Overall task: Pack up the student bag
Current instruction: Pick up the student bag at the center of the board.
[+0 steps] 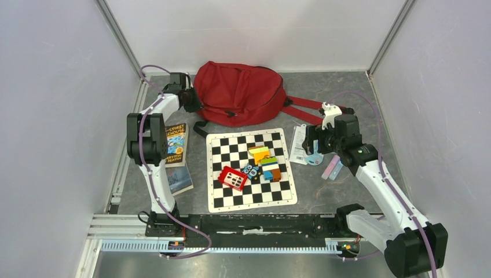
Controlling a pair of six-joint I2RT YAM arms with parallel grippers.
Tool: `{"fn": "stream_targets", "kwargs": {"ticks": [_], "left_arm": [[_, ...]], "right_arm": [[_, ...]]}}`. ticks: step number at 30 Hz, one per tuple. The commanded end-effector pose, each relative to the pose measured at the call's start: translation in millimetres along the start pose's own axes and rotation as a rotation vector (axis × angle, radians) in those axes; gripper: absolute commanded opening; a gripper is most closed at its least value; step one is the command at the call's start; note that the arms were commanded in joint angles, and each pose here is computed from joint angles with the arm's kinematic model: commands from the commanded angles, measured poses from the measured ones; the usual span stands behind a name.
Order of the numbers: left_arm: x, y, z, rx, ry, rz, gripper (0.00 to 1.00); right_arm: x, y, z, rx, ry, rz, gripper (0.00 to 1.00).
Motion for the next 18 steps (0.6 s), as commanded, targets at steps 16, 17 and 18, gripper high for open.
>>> {"fn": "stream_targets", "kwargs": {"ticks": [16, 17, 18], "left_arm": [[179.9, 14.7, -76.5, 0.057, -0.323, -0.276, 0.02], [183.1, 9.5, -75.1, 0.052, -0.321, -0.27, 0.02], [184.2, 4.4, -73.3, 0.046, -0.32, -0.26, 0.02]], "right_arm": [[-3.0, 13.9, 5.5, -0.137, -0.03, -0.064, 0.98], [-5.3, 18.1, 8.6, -0.15, -0.011, -0.072, 0.98], [-7.4, 22.4, 12.9, -0.167, 0.018, -0.079, 0.98]]}}
Point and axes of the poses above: each gripper's point midway between its finger pads, its own x axis back along the fingers, its own z axis along the line the jaws close on, y = z × x, the point moved 4 cm from there along x, back along the fingers, and after that the axes turned 3 degrees about x, right-handed, at the moved point
